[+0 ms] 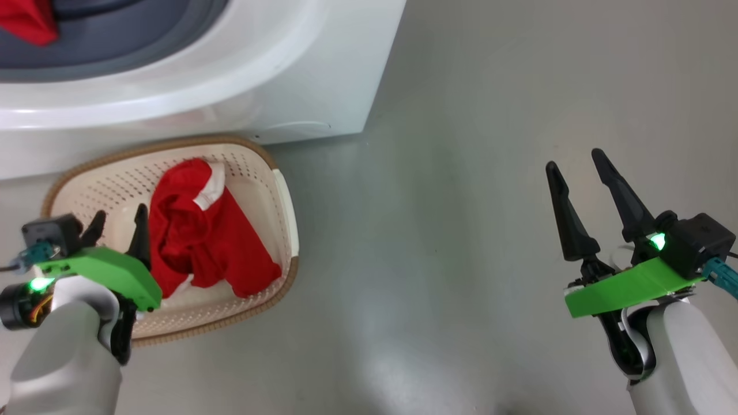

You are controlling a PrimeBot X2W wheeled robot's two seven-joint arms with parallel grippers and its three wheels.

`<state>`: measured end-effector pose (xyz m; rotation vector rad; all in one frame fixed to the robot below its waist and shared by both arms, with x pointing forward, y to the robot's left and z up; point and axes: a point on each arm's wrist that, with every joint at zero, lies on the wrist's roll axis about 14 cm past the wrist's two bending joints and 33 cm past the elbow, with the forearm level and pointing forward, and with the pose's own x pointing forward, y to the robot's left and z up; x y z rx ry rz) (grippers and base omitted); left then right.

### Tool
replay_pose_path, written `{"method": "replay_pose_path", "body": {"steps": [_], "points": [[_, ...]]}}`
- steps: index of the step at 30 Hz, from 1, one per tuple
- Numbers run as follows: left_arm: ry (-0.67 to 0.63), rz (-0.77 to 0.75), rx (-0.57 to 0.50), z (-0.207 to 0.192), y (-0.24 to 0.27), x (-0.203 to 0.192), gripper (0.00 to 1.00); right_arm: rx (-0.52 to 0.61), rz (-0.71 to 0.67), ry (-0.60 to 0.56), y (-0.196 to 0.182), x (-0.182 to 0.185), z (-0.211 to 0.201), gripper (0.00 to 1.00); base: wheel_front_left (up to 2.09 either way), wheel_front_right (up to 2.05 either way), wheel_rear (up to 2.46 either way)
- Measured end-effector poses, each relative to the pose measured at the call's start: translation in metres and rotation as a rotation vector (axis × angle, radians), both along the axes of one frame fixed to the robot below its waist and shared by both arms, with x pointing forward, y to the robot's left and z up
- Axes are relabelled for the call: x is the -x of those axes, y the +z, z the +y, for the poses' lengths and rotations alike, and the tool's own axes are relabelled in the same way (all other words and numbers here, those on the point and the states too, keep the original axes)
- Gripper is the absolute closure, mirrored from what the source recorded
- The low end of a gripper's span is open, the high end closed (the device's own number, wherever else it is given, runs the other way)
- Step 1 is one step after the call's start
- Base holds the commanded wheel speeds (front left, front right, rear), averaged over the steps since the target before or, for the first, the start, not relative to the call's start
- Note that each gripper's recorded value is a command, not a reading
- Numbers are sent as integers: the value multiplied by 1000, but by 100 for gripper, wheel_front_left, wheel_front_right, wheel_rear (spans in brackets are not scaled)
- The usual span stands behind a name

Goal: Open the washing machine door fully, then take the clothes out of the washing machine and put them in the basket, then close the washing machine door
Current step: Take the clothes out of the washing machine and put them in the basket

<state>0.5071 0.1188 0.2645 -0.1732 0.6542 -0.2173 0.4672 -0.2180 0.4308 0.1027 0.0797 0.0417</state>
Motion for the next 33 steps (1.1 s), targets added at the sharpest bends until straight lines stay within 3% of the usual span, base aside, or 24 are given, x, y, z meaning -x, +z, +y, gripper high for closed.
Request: {"method": "replay_pose_path", "body": {"steps": [16,33], "points": [[97,-283,13,32,93,9,0,7,-63,19,37,24,1,0,0,0,0],[137,-539,19,37,179,44,0,-8,-106,1,62,64,-6,0,0,0,0]]}}
